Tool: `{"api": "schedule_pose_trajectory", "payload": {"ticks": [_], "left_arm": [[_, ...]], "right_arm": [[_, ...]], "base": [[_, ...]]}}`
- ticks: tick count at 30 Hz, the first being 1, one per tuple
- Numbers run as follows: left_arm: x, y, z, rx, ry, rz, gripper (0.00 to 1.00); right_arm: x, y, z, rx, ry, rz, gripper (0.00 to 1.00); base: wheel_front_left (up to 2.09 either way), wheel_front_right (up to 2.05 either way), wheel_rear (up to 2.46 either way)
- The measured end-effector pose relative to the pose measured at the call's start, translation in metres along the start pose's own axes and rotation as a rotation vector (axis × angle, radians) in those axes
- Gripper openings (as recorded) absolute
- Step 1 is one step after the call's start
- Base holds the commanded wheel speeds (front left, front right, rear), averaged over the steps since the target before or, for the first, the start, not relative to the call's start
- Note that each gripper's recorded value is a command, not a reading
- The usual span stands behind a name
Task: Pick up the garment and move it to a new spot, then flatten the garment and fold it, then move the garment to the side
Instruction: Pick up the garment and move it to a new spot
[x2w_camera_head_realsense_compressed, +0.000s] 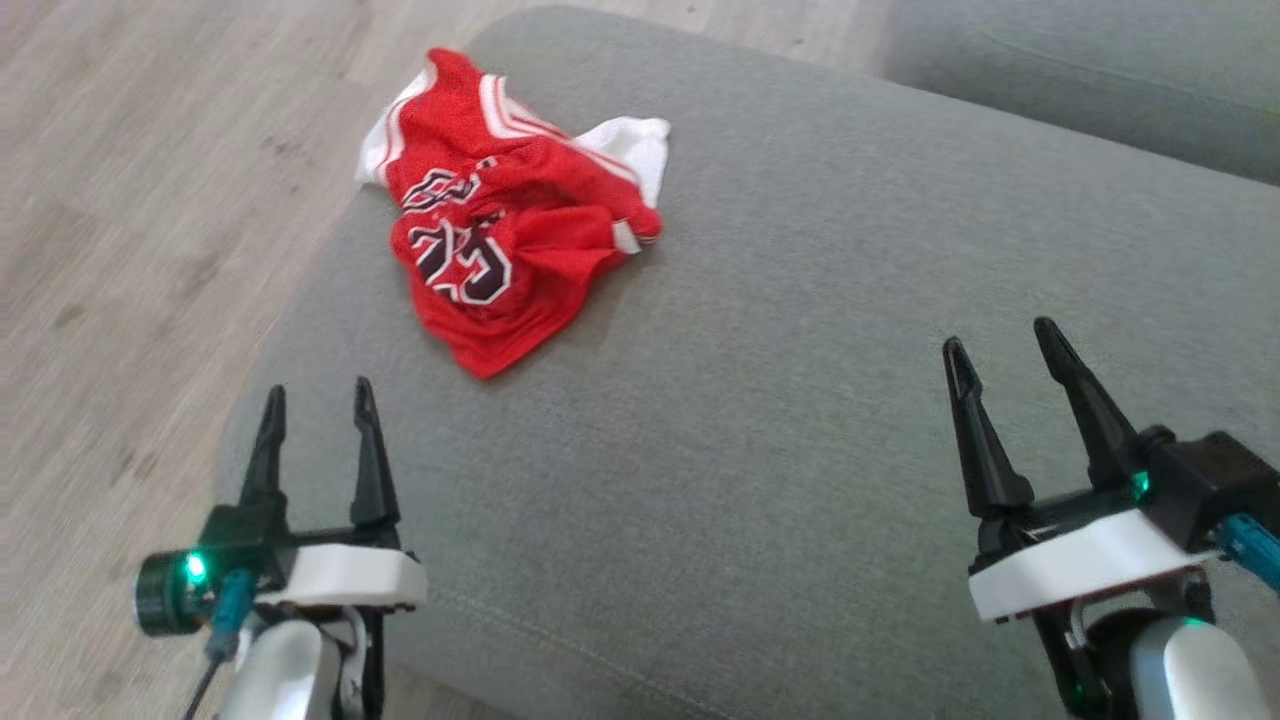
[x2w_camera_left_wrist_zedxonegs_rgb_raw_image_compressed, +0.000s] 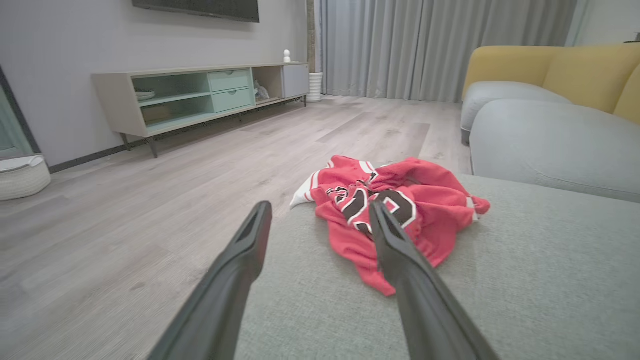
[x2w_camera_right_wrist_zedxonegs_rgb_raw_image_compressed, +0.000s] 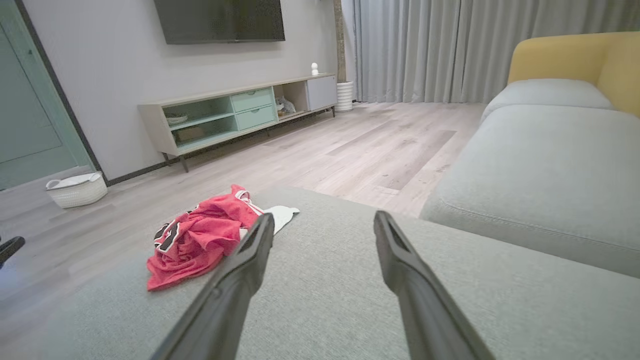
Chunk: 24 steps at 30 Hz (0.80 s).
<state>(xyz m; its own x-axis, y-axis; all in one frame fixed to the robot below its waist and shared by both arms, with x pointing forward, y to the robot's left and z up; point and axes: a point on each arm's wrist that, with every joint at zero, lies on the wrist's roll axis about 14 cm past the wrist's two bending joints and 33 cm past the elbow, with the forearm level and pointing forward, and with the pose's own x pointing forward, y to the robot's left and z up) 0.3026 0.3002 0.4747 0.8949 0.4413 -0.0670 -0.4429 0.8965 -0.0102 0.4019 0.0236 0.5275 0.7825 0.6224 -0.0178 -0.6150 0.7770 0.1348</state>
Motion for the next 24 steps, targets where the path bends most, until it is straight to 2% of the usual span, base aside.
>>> {"api": "schedule_pose_trajectory", "payload": {"ticks": [7,10,15,17,19,22,24], "left_arm": [[0.006,0.021,0.006,0.032,-0.014,0.067,1.0],[0.02,0.016,0.002,0.051,0.0,0.049,1.0],[0.067,-0.009,-0.003,0.078,0.028,-0.039,1.0],[0.087,-0.021,-0.012,0.094,0.068,-0.082,1.0],[0.108,-0.038,-0.038,0.101,0.188,-0.136,1.0],[0.117,-0.049,-0.074,0.104,0.363,-0.173,1.0],[0.117,-0.051,-0.086,0.101,0.421,-0.181,1.0]], "right_arm": [[0.019,0.005,-0.002,-0.002,0.004,0.05,1.0],[0.028,-0.002,-0.001,-0.003,0.001,0.052,1.0],[0.037,-0.024,-0.011,0.0,0.016,0.025,1.0],[0.039,-0.034,-0.022,0.01,0.042,0.008,1.0],[0.038,-0.046,-0.035,0.027,0.073,-0.018,1.0],[0.035,-0.061,-0.046,0.028,0.1,-0.052,1.0],[0.034,-0.065,-0.049,0.027,0.105,-0.061,1.0]], "base": [[0.0,0.0,0.0],[0.0,0.0,0.0],[0.0,0.0,0.0],[0.0,0.0,0.0],[0.0,0.0,0.0],[0.0,0.0,0.0],[0.0,0.0,0.0]]}}
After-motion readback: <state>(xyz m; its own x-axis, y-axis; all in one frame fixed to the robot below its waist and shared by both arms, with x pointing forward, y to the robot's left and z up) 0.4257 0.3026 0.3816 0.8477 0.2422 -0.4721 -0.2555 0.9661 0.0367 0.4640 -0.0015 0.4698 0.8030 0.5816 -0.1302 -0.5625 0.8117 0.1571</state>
